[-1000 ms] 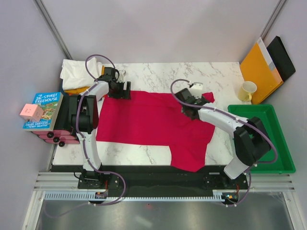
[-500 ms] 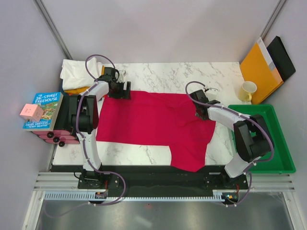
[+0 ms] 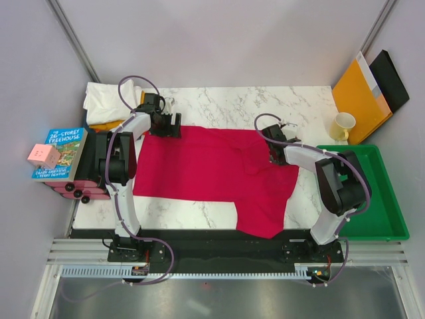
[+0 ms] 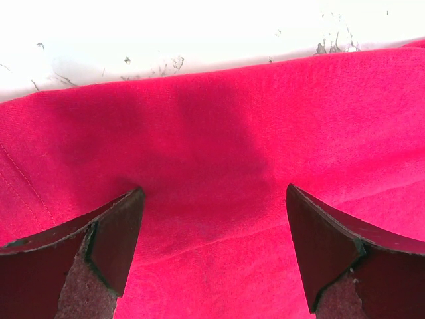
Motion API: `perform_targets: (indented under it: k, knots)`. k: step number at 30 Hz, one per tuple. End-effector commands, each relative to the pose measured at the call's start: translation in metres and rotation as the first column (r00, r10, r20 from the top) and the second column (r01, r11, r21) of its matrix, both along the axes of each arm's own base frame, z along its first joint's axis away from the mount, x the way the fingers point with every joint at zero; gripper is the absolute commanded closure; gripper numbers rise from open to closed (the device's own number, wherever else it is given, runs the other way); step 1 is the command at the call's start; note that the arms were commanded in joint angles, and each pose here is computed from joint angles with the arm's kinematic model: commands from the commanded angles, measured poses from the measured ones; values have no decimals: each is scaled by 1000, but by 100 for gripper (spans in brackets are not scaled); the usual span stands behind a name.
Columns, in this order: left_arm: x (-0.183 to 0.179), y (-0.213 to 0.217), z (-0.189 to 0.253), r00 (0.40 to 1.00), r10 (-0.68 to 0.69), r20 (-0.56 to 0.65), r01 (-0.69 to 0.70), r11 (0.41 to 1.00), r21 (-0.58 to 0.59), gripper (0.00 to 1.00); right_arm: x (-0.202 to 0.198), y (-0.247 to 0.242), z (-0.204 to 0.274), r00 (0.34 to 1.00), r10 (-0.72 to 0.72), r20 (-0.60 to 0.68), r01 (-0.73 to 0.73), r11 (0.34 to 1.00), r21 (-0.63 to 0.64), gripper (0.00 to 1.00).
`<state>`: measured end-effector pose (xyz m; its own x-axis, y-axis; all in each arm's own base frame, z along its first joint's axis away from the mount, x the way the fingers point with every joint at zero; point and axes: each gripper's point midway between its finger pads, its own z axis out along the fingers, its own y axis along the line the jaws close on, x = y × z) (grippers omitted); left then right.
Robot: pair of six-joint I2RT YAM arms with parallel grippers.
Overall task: Fold and stack the t-shirts
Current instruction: Fold the flattened tshirt in 1/3 of the way
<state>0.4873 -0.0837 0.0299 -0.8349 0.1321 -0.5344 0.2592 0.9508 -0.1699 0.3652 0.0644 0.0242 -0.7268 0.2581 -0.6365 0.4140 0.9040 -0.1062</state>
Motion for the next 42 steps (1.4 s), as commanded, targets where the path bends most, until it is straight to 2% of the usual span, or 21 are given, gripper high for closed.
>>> perform_targets:
  k: [1, 6, 12, 20, 23, 24, 25, 26, 28, 29, 32, 36, 42]
  knots:
    - [-12, 4, -8, 999, -4, -43, 4, 1000, 13, 5, 31, 12, 44, 990, 16, 139, -23, 999, 49, 100]
    - [-12, 1, -9, 999, 2, -51, -2, 1000, -3, 5, 44, 26, 60, 984, 51, 168, -63, 996, 68, 100]
    - [-13, 2, -8, 999, 5, -48, -5, 1000, -3, 5, 50, 38, 45, 987, 90, 136, -102, 991, 85, 100]
    - [-15, 2, -12, 998, 8, -59, -8, 1000, 0, 5, 62, 73, 33, 959, 222, 178, -255, 948, 192, 100]
    - [-15, 1, -13, 998, 8, -60, -9, 1000, -2, 6, 67, 77, 33, 957, 229, 180, -264, 943, 201, 100]
    - [-15, 1, -13, 998, 8, -60, -9, 1000, -2, 5, 66, 77, 32, 957, 234, 173, -267, 942, 201, 98]
    - [-15, 1, -12, 998, 5, -59, -5, 1000, -2, 5, 67, 78, 32, 956, 238, 172, -270, 942, 200, 93]
    - [-15, 1, -12, 998, 5, -59, -5, 1000, -2, 5, 67, 77, 36, 955, 235, 180, -269, 943, 198, 79]
    - [-14, 2, -12, 998, 4, -57, -4, 1000, 2, 5, 68, 68, 44, 958, 204, 199, -239, 956, 168, 68]
    - [-14, 2, -12, 998, 4, -58, -4, 1000, 2, 5, 67, 64, 55, 956, 187, 225, -225, 962, 156, 56]
    - [-14, 2, -12, 998, 2, -56, -2, 1000, 1, 5, 64, 49, 78, 950, 138, 280, -178, 976, 124, 43]
    - [-14, 1, -12, 998, 0, -57, 0, 1000, -5, 5, 52, 33, 88, 953, 100, 286, -133, 986, 96, 41]
    - [-12, -1, -10, 999, 3, -54, -4, 1000, -14, 5, 24, 11, 59, 975, 40, 217, -57, 996, 76, 51]
